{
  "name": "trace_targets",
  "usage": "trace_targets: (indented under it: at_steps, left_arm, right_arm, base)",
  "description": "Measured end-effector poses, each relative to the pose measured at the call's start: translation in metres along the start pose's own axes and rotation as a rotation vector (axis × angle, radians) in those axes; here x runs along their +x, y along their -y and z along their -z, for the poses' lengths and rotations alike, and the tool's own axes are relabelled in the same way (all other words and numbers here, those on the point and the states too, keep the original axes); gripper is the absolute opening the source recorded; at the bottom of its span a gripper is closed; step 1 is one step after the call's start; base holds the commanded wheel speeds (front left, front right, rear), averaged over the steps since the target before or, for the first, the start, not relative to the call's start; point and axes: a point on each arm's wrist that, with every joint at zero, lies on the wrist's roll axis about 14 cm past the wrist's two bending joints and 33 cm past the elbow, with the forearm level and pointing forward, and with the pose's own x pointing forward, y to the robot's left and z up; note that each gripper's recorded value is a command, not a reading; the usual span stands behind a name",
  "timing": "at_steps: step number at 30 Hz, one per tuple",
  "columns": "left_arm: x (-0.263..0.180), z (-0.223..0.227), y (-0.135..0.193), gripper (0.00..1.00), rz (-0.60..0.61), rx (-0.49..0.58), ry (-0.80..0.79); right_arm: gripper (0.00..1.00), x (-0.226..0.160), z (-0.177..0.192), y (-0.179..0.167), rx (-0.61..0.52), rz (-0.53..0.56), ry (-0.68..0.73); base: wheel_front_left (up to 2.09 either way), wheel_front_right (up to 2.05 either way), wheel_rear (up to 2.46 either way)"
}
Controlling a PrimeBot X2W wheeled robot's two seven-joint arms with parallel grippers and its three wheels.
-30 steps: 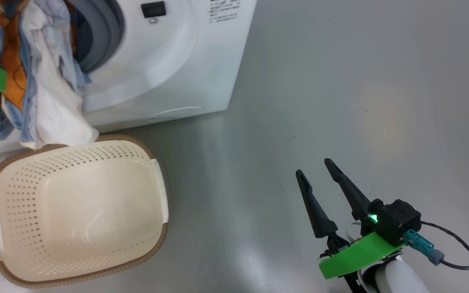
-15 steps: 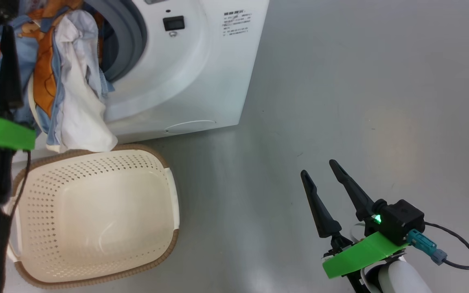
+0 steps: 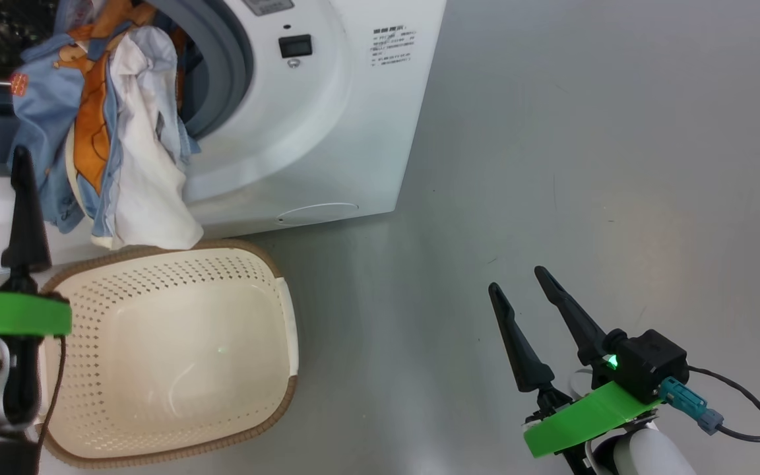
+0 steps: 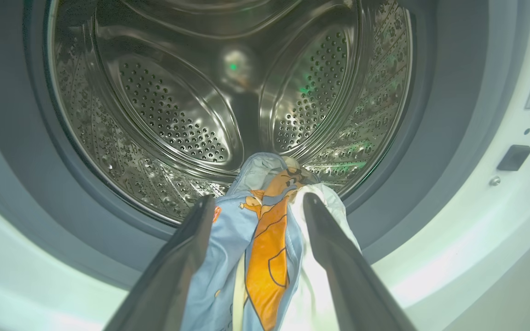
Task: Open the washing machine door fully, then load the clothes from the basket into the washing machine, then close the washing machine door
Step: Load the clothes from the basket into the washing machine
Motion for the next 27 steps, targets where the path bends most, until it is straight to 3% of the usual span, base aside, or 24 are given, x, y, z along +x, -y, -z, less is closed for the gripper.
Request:
trace_targets:
  at_steps: [27]
  left_arm:
    - [-0.085,0.045,-0.037,1.0,-0.177,-0.02,-0.154]
  right_arm:
    - [1.0,0.001,0.003,-0.004,0.003,-0.011,-0.008]
  base:
    - [0.0,0.0,0.0]
